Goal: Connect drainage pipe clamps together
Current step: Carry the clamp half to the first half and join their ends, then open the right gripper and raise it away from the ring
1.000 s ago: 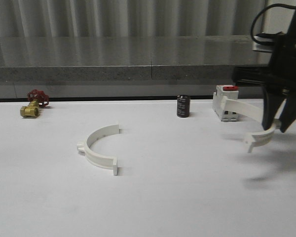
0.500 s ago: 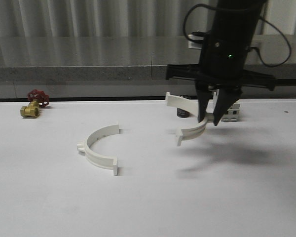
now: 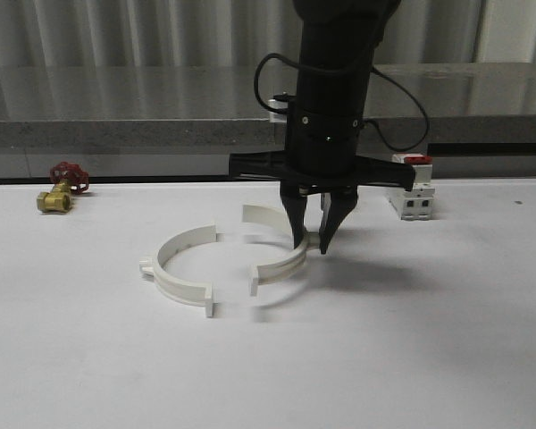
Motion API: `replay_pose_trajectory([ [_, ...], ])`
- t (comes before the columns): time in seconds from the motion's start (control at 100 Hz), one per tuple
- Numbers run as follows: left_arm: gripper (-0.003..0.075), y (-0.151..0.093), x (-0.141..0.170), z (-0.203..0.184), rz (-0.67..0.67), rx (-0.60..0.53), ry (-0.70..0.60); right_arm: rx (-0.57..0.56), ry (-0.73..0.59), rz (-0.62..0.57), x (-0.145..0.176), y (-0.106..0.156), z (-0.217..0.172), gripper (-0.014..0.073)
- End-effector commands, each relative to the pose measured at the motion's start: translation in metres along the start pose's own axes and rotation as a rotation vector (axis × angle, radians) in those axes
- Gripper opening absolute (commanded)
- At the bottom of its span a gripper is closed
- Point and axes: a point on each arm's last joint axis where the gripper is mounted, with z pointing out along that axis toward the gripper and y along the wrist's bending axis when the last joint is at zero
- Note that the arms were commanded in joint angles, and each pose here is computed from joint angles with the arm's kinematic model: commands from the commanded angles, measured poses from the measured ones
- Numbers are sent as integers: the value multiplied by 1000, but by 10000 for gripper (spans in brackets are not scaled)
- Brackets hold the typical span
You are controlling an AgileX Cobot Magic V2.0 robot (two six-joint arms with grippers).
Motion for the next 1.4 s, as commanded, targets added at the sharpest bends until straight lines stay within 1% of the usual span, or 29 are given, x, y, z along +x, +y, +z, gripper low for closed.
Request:
replay_pose_trajectory([
  [0.0, -21, -1, -14, -3, -1, 7, -91, -41, -79, -11, -7, 8, -29, 79],
  [0.29, -21, -1, -14, -3, -1, 7, -91, -45, -73, -38, -9, 25, -14, 79],
  [0.73, -21, -1, -14, -3, -1, 7, -91, -47, -74, -11, -10, 26, -11, 87],
  [0.84, -21, -1, -14, -3, -1, 7, -91, -50, -77, -11, -10, 27, -11, 188],
  [0.86, -21, -1, -14, -3, -1, 7, -91, -52, -79, -11, -10, 27, -11, 225],
  [0.88, -21, -1, -14, -3, -1, 7, -91, -54, -81, -9, -10, 28, -11, 243],
  [0.89, -21, -1, -14, -3, -1, 7, -91, -59, -87, -4, -11, 28, -12, 269],
  [0.98, -21, -1, -14, -3, -1, 7, -91, -78, -97, 25, -11, 30, -13, 351],
  [1.02, -21, -1, -14, -3, -1, 7, -91, -85, -97, 35, -11, 31, -14, 368],
  [1.16, -21, -1, -14, -3, -1, 7, -91, -86, -91, 33, -9, 30, -22, 365],
  [1.22, -21, -1, -14, -3, -1, 7, -91, -80, -88, -17, -8, 28, -30, 365],
  [1.3, -21, -1, -14, -3, -1, 7, -91, -76, -96, -126, -7, 25, -42, 365],
  [1.39, -21, -1, -14, -3, -1, 7, -91, -70, -110, -296, -7, 19, -63, 360],
])
